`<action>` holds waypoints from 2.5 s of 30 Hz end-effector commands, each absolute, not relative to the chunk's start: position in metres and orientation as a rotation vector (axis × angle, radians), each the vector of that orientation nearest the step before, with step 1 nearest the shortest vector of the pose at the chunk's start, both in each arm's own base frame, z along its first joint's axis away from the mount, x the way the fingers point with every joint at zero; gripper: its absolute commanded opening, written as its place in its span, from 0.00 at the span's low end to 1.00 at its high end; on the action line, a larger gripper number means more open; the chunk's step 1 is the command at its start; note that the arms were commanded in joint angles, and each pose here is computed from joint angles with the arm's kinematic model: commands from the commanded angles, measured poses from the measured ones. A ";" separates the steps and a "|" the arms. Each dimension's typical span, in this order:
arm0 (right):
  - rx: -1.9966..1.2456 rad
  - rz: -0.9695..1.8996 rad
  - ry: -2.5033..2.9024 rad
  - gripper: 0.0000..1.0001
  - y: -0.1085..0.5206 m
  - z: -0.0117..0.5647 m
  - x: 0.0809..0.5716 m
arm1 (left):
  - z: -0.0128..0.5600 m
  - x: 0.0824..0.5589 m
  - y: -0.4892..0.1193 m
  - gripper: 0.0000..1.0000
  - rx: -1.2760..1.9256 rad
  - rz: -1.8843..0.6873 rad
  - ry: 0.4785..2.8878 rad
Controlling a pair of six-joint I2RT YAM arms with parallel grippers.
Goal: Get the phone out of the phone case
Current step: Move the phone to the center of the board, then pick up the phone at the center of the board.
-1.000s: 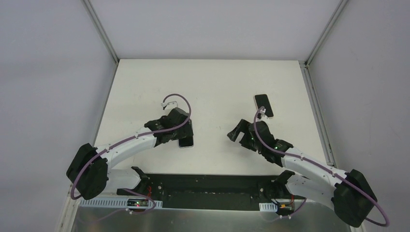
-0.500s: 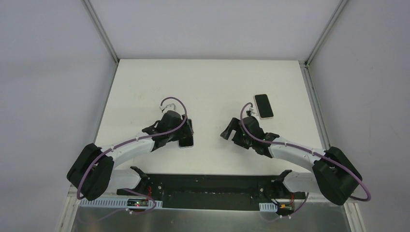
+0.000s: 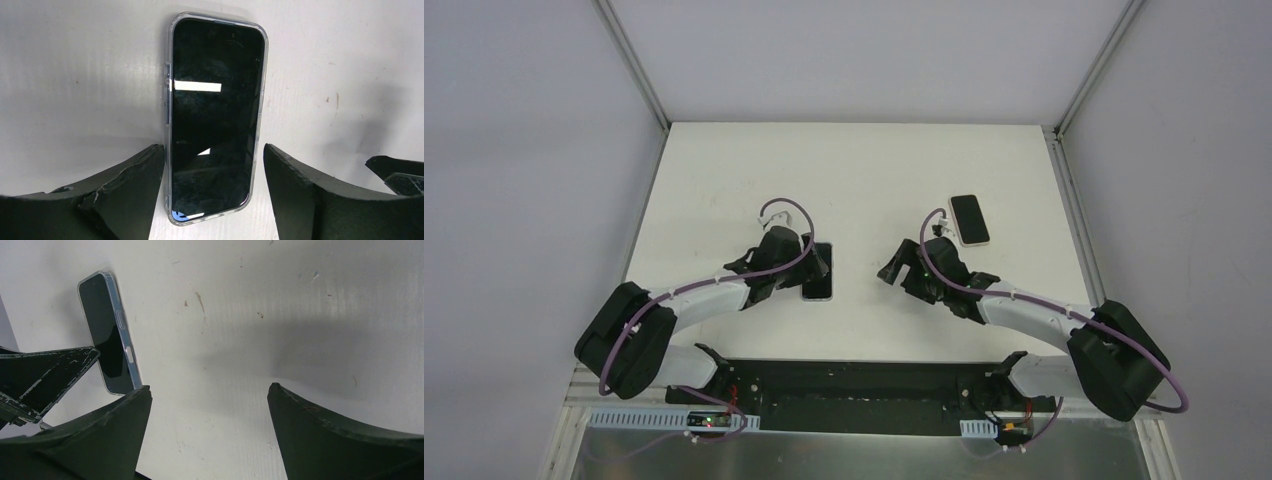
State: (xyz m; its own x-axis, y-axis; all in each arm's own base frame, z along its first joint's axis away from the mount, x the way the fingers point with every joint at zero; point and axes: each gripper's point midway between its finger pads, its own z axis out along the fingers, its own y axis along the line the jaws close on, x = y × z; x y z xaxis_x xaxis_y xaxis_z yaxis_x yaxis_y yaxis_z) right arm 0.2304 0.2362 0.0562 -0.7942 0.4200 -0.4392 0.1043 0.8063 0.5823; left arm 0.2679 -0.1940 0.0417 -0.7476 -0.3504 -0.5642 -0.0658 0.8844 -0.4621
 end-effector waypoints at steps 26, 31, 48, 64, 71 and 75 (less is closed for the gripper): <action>-0.038 0.648 2.376 0.93 0.252 0.100 0.237 | 0.079 0.249 -0.207 0.78 -0.282 -0.682 2.291; -0.306 0.586 2.424 0.99 0.285 0.100 0.239 | 0.088 0.239 -0.160 0.83 -0.394 -0.515 2.278; -0.930 0.317 2.452 0.99 0.342 0.083 0.252 | 0.075 0.220 -0.121 0.84 -0.491 -0.523 2.257; -0.934 0.263 2.497 0.99 0.355 0.059 0.259 | 0.072 0.216 -0.120 0.84 -0.493 -0.532 2.260; -0.932 0.252 2.496 0.99 0.364 0.053 0.262 | 0.072 0.215 -0.118 0.84 -0.511 -0.538 2.248; -0.930 0.246 2.500 0.99 0.367 0.050 0.264 | 0.074 0.215 -0.118 0.84 -0.509 -0.544 2.241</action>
